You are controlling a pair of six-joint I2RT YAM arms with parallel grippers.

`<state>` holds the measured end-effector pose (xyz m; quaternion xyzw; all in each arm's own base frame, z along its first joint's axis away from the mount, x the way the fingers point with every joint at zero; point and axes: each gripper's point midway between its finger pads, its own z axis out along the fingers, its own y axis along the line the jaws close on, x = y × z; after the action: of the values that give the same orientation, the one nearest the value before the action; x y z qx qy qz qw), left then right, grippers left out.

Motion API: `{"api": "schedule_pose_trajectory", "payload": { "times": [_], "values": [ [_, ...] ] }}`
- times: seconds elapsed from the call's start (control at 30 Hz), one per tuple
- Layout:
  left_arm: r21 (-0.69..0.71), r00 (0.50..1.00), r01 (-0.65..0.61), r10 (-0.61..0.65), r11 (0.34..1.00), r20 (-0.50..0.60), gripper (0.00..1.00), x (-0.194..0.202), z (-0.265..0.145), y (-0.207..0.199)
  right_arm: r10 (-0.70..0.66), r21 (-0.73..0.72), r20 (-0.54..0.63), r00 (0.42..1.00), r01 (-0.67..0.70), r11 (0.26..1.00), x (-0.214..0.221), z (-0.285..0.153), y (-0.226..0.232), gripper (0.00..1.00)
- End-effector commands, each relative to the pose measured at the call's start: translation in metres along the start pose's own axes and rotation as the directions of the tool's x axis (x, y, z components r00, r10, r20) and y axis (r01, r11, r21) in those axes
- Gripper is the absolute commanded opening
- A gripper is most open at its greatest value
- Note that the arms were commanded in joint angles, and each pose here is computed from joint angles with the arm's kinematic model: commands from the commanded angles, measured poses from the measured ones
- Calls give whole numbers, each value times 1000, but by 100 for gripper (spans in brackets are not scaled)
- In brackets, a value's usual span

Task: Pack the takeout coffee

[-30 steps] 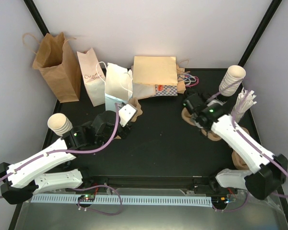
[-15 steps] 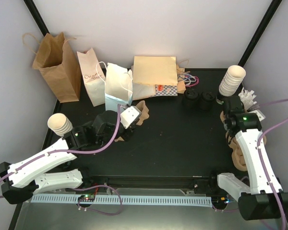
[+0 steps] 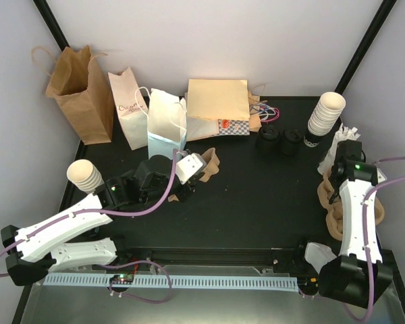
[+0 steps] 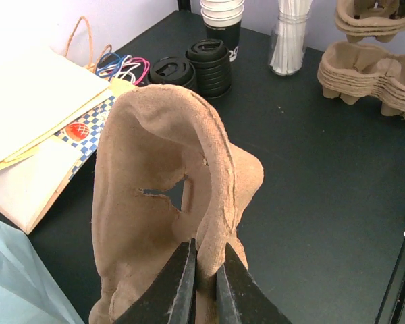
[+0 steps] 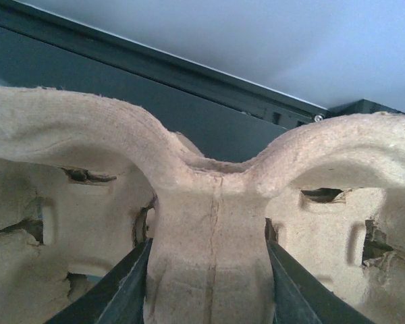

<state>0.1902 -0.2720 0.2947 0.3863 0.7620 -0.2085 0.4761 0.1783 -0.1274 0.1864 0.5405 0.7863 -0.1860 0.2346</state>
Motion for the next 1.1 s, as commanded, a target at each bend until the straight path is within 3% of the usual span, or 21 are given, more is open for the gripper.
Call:
{"api": "schedule_pose_trajectory", "payload": {
  "times": [0.0, 0.37, 0.93, 1.03, 1.07],
  "values": [
    [21, 999, -15, 14, 1000, 41, 9, -10, -1, -3, -1, 12, -45, 999, 2, 1000, 0, 13, -3, 37],
    [38, 999, -17, 15, 999, 33, 9, -10, 6, -7, 88, 2, -212, 973, -90, 996, 32, 50, -6, 33],
    [28, 999, -22, 22, 999, 23, 9, -8, 9, -5, 241, 15, -204, 949, -243, 970, 41, 70, -4, 35],
    [28, 1000, -24, 23, 999, 19, 9, -7, 10, -6, 238, 23, -199, 951, -238, 971, 39, 74, -4, 44],
    [28, 1000, -24, 23, 999, 19, 9, -7, 10, -6, 237, 29, -197, 951, -236, 971, 39, 75, -4, 60]
  ]
}}
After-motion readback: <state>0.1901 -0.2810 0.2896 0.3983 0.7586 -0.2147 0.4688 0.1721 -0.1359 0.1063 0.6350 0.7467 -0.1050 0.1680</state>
